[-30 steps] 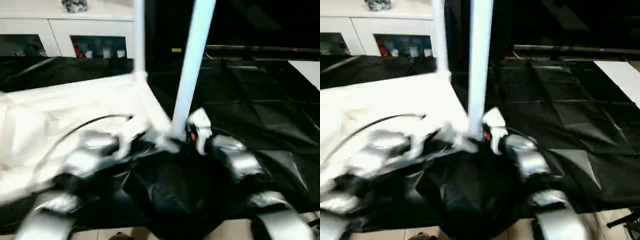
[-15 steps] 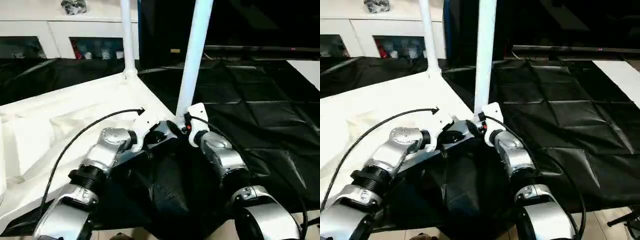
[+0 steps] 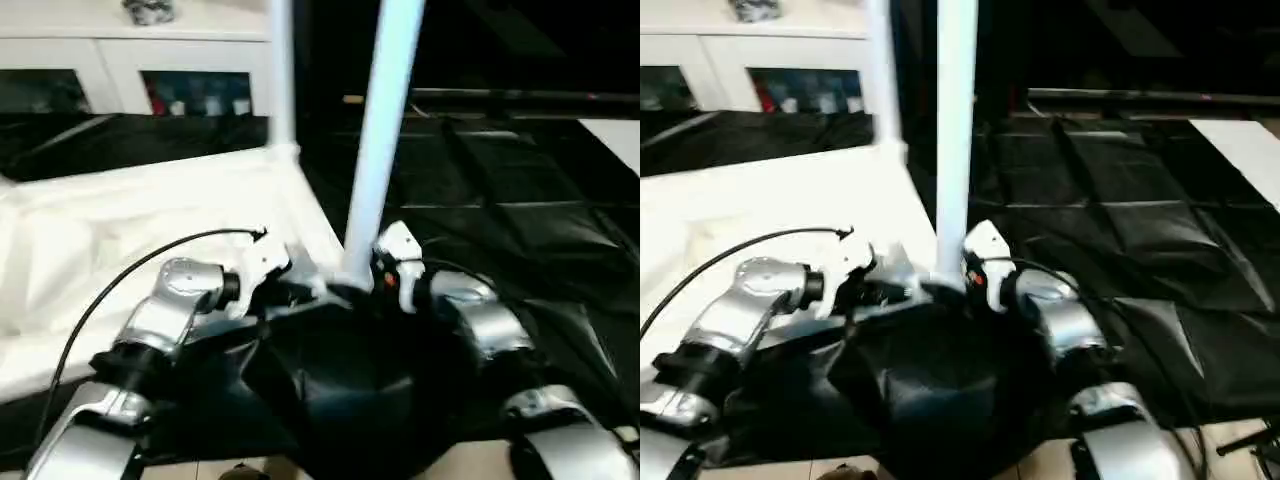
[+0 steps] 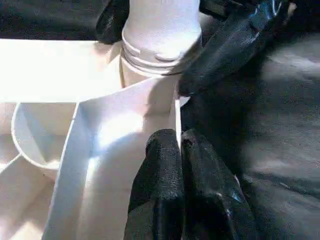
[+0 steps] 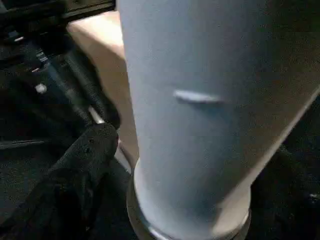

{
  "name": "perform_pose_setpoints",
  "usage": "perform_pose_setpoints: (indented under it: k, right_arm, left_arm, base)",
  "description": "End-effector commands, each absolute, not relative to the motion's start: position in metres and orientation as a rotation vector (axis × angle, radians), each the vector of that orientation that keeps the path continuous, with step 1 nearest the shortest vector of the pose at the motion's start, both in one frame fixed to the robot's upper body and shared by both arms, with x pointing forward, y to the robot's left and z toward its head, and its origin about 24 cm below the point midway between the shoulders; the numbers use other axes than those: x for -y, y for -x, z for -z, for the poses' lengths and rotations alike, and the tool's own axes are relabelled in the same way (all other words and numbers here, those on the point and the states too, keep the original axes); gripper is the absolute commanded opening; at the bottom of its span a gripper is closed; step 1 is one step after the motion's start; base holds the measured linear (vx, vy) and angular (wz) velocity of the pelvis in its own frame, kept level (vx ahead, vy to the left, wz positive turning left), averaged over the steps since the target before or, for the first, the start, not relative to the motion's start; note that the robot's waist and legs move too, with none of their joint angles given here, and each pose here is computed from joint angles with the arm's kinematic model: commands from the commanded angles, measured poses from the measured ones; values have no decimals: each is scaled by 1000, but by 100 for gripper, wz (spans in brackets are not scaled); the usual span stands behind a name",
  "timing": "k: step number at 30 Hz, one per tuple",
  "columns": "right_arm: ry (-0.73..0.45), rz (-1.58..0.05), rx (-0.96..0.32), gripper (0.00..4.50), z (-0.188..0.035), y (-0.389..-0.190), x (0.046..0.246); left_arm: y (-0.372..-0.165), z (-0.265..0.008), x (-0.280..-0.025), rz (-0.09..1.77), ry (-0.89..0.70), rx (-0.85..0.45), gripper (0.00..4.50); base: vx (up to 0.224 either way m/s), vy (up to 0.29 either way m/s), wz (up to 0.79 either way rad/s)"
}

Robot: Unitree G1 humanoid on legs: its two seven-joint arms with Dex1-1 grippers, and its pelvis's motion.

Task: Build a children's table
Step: Rotate leg to tighten

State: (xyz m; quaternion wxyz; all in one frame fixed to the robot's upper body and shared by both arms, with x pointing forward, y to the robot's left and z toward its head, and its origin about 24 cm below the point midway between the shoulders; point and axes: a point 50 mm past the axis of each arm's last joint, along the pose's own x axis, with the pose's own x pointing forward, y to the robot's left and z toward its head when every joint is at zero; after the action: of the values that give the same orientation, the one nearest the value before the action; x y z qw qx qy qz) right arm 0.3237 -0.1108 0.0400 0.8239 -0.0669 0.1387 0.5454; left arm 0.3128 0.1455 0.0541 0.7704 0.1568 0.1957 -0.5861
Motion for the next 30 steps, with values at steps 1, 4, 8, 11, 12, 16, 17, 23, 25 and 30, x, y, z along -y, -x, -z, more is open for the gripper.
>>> perform_pose_setpoints:
  k: [1,4,8,11,12,16,17,23,25,30]
  right_arm:
    - [128,-1205,-287,378,-43,-321,109]
    - [121,-1224,-280,361,-46,-321,111]
    - [139,-1272,-299,318,-45,-317,110]
    - [139,-1285,-303,308,-45,-317,109]
    - [143,-1293,-307,291,-44,-316,108]
    - [151,-1309,-315,272,-42,-314,108]
    - [151,-1309,-315,267,-42,-314,108]
    - [144,-1320,-326,260,-38,-309,106]
    - [142,-1321,-328,260,-37,-308,106]
    - [111,-1292,-322,260,-35,-308,103]
  left_arm:
    - [-310,-58,-141,1323,-342,-393,0]
    - [-307,-59,-145,1348,-328,-405,0]
    - [-304,-60,-149,1369,-324,-410,0]
    - [-303,-60,-150,1372,-321,-414,0]
    - [-303,-60,-151,1373,-320,-417,0]
    - [-302,-59,-151,1373,-316,-422,0]
    - [-302,-59,-151,1373,-316,-422,0]
    - [-301,-58,-150,1375,-309,-426,0]
    - [-301,-58,-150,1374,-308,-427,0]
    - [-304,-57,-150,1335,-308,-422,0]
  base:
    - [0,0,0]
    - [0,0,0]
    - [0,0,0]
    - [0,0,0]
    - [0,0,0]
    - [0,0,0]
    - [0,0,0]
    - [0,0,0]
    - [0,0,0]
    - [0,0,0]
